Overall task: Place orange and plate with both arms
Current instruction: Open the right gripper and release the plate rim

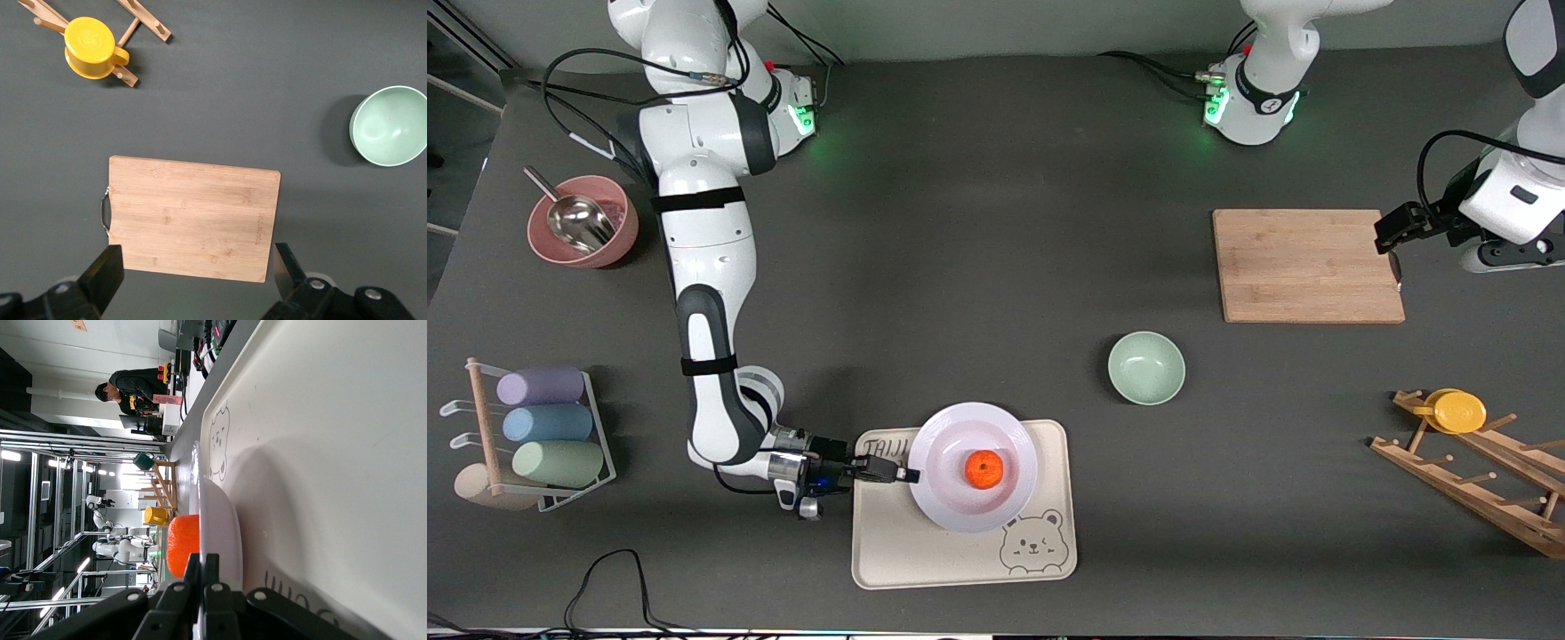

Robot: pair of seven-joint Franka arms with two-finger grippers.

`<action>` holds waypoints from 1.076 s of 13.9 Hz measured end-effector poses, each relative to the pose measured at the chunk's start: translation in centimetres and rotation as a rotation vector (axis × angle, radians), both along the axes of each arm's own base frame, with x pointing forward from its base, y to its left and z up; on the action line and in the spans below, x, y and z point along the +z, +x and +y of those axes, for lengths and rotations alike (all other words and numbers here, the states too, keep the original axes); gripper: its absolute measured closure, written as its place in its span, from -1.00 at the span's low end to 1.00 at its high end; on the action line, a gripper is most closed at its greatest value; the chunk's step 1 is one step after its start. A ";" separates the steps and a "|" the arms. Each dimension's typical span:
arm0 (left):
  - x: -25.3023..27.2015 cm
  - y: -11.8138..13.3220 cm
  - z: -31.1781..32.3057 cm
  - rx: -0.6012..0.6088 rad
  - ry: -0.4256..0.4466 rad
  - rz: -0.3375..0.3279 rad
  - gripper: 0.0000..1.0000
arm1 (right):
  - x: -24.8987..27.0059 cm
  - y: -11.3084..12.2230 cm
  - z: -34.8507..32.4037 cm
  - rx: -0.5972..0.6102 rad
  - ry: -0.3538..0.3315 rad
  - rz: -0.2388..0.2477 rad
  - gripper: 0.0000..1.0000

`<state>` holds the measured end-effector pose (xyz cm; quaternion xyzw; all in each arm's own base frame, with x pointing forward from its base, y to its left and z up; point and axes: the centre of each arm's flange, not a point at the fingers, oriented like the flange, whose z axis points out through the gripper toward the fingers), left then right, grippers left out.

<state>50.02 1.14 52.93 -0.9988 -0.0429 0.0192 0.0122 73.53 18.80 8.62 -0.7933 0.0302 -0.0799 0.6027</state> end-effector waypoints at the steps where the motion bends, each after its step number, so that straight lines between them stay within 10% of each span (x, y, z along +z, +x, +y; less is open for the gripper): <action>1: 0.0 0.0 0.0 0.000 0.000 0.000 -1.00 | -0.1 0.0 0.0 -0.001 0.000 0.000 0.92; 3: 0.0 0.0 0.0 0.000 0.000 0.000 -1.00 | -0.1 0.0 0.0 -0.001 0.000 0.000 0.90; 8: 0.0 0.0 0.0 0.000 0.000 0.000 -1.00 | -0.1 0.0 0.0 -0.001 0.002 0.001 -0.03; 15: 0.0 0.0 0.0 0.000 0.001 -0.001 -1.00 | 1.5 0.5 0.3 0.008 -0.012 0.056 -0.04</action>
